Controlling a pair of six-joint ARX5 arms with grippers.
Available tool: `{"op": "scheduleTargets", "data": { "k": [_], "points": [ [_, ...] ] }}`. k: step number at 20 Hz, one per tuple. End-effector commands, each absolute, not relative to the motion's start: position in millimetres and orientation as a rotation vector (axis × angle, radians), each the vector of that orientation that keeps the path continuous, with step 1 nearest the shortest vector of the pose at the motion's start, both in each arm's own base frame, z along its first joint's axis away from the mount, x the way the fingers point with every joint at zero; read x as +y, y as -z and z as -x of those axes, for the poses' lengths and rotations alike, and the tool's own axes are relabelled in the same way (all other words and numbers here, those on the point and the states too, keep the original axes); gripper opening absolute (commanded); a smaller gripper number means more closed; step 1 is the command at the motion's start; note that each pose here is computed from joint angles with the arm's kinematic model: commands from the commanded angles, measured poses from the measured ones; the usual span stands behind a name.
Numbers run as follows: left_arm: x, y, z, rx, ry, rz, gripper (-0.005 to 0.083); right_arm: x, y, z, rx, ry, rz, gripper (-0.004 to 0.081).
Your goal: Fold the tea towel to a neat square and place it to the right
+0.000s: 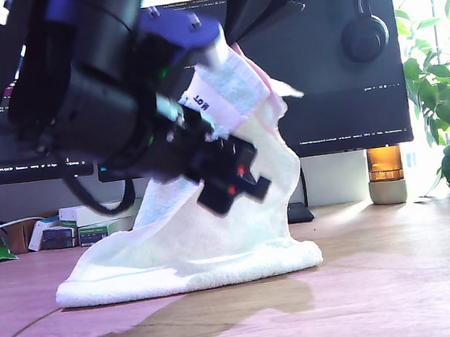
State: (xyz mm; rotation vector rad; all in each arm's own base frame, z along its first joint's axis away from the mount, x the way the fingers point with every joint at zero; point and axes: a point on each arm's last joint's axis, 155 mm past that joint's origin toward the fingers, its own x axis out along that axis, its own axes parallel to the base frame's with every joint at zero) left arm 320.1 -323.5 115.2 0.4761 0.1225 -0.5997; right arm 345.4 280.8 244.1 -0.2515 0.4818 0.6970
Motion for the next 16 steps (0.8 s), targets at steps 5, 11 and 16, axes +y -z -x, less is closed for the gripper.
{"op": "scheduleTargets", "data": {
  "k": [5, 11, 16],
  "points": [
    [-325.2, -152.4, -328.9, 0.003, 0.571, -0.329, 0.0378, 282.3, -250.1, -345.3, 0.465, -0.7, 0.242, -0.0013],
    [-325.9, -163.8, -335.8, -0.013, 0.593, -0.238, 0.0378, 282.5, -250.6, -345.4, 0.464, -0.701, 0.24, -0.0013],
    [-342.5, -171.9, -327.0, -0.026, 0.663, -0.194, 0.0378, 282.5, -250.7, -345.5, 0.464, -0.7, 0.237, -0.0013]
  ]
}}
